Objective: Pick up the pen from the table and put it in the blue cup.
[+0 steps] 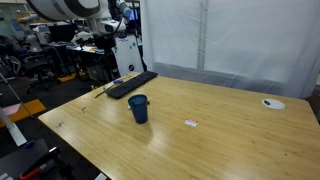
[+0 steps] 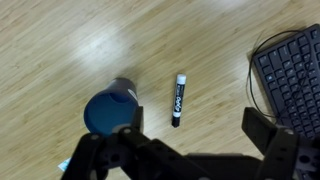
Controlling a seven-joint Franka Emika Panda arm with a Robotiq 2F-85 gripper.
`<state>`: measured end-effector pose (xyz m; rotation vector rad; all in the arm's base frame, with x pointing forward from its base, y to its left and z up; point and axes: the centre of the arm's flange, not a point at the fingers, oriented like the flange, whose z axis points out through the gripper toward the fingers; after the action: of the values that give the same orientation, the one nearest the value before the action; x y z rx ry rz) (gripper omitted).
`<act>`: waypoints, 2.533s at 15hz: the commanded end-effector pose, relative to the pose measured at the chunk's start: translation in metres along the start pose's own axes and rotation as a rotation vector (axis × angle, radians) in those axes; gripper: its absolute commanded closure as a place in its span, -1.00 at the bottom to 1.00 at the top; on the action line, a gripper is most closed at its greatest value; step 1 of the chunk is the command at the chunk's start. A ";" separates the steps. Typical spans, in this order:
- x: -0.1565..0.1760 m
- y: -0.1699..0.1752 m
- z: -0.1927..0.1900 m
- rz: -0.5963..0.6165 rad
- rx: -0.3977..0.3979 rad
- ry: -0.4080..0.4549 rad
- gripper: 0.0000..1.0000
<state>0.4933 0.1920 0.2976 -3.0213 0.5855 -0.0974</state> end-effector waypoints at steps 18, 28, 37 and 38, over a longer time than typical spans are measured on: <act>0.045 -0.050 0.143 0.058 -0.077 0.006 -1.00; 0.052 -0.048 0.172 0.104 -0.080 -0.041 -1.00; 0.060 -0.038 0.191 0.089 -0.067 -0.037 -1.00; 0.062 -0.037 0.194 0.084 -0.062 -0.032 -1.00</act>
<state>0.5709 0.2165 0.1162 -3.0652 0.7635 0.0091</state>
